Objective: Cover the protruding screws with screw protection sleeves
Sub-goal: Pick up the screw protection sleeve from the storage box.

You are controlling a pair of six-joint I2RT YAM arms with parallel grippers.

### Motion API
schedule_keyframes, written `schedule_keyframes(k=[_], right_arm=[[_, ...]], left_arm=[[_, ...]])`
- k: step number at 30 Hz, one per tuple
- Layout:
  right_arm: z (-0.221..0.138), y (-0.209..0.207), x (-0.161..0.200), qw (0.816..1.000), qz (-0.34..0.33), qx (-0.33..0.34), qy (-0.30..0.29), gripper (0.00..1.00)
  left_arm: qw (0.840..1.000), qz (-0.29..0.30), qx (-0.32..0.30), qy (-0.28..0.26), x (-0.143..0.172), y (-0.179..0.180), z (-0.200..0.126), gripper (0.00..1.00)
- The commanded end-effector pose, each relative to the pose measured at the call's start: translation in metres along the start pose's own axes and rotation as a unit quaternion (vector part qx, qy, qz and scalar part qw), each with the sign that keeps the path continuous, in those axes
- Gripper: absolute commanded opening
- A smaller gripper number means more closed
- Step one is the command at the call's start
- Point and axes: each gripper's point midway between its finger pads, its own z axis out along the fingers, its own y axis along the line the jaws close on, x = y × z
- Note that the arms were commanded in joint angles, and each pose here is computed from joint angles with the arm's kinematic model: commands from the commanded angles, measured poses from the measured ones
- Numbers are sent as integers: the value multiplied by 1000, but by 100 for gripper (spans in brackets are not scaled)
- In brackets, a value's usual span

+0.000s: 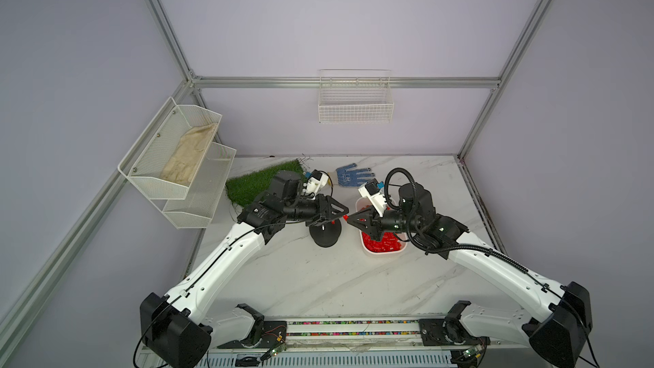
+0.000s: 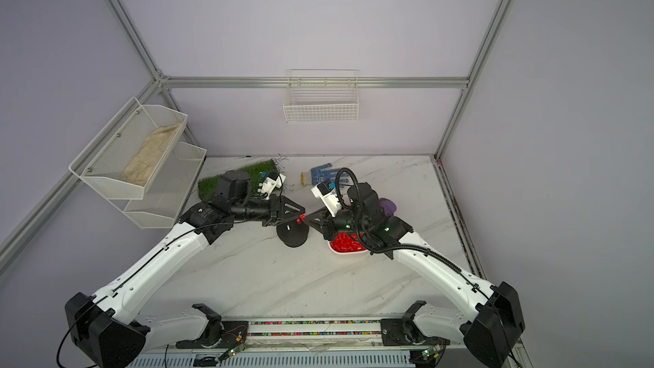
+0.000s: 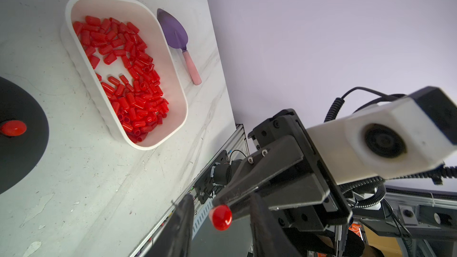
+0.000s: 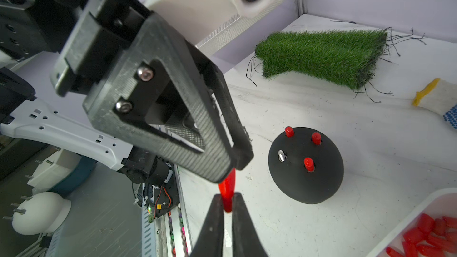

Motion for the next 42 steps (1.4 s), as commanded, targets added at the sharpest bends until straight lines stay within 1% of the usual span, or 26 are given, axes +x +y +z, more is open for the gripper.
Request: schedule_keyframes(k=[1, 6, 11, 16, 17, 22, 23, 27, 34, 39, 42], right_arm=[[-4, 6, -5, 1000, -23, -3, 0, 12], [-6, 8, -8, 1000, -30, -3, -3, 12], [-5, 9, -8, 1000, -31, -4, -3, 12], [-5, 10, -9, 999, -31, -4, -6, 12], [-5, 11, -10, 999, -31, -7, -6, 12], [-3, 14, -8, 999, -33, -15, 0, 12], [-3, 14, -8, 999, -31, -14, 1, 12], [-2, 15, -8, 999, -33, -16, 3, 12], [2, 15, -5, 999, -33, -18, 12, 12], [4, 12, -3, 999, -30, -13, 19, 12], [5, 11, -2, 999, -30, -11, 20, 12]], left_arm=[[998, 49, 36, -8, -6, -34, -16, 36], [998, 51, 28, 1, -2, -32, -18, 31], [999, 42, 16, 10, 1, -23, -15, 31], [999, 39, 5, 8, 1, -17, -14, 31], [999, 38, 4, 8, 1, -17, -14, 32], [999, 36, 3, 11, 0, -16, -12, 41], [999, 36, 4, 12, 0, -16, -12, 41], [999, 37, 6, 17, 0, -17, -9, 40], [999, 35, 7, 21, 0, -17, -8, 35], [999, 38, 8, 18, -1, -20, -10, 37], [999, 41, 8, 16, -2, -21, -11, 33]])
